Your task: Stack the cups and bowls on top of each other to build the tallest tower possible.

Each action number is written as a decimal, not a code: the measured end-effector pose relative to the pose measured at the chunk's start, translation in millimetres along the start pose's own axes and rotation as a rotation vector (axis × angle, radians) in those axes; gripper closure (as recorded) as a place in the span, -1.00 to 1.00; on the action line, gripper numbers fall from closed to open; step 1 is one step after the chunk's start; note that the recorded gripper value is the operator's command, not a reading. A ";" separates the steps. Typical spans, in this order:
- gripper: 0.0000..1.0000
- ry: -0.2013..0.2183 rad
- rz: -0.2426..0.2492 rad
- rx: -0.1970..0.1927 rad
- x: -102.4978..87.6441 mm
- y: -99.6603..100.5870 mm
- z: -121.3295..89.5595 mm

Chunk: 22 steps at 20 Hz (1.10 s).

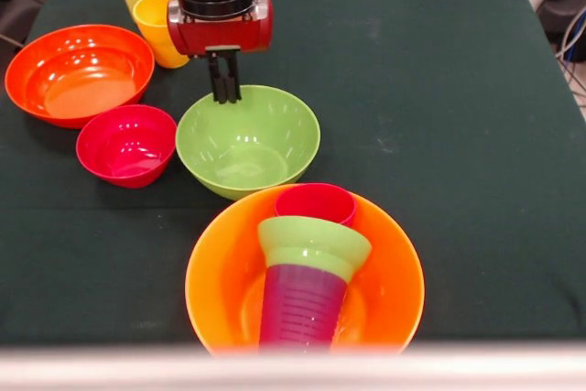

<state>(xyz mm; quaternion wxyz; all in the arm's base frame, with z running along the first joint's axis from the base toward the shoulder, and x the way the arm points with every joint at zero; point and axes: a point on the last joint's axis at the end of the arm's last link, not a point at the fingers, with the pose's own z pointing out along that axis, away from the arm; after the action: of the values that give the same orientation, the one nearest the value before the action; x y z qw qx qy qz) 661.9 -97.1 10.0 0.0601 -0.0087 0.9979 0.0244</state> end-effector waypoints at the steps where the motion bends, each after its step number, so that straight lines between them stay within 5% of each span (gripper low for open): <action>1: 1.00 -0.002 -0.001 -0.001 0.5 0.6 0.3; 7: 1.00 -0.002 -0.003 -0.004 2.2 2.2 0.8; 8: -1.00 -0.001 -0.005 -0.004 2.5 3.3 1.0; 22: -1.00 0.012 -0.017 0.008 6.9 8.3 3.3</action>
<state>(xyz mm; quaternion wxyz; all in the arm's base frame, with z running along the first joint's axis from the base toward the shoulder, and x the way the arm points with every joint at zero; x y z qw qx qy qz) 655.3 -88.8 6.4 0.0545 -0.0170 0.9982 0.0200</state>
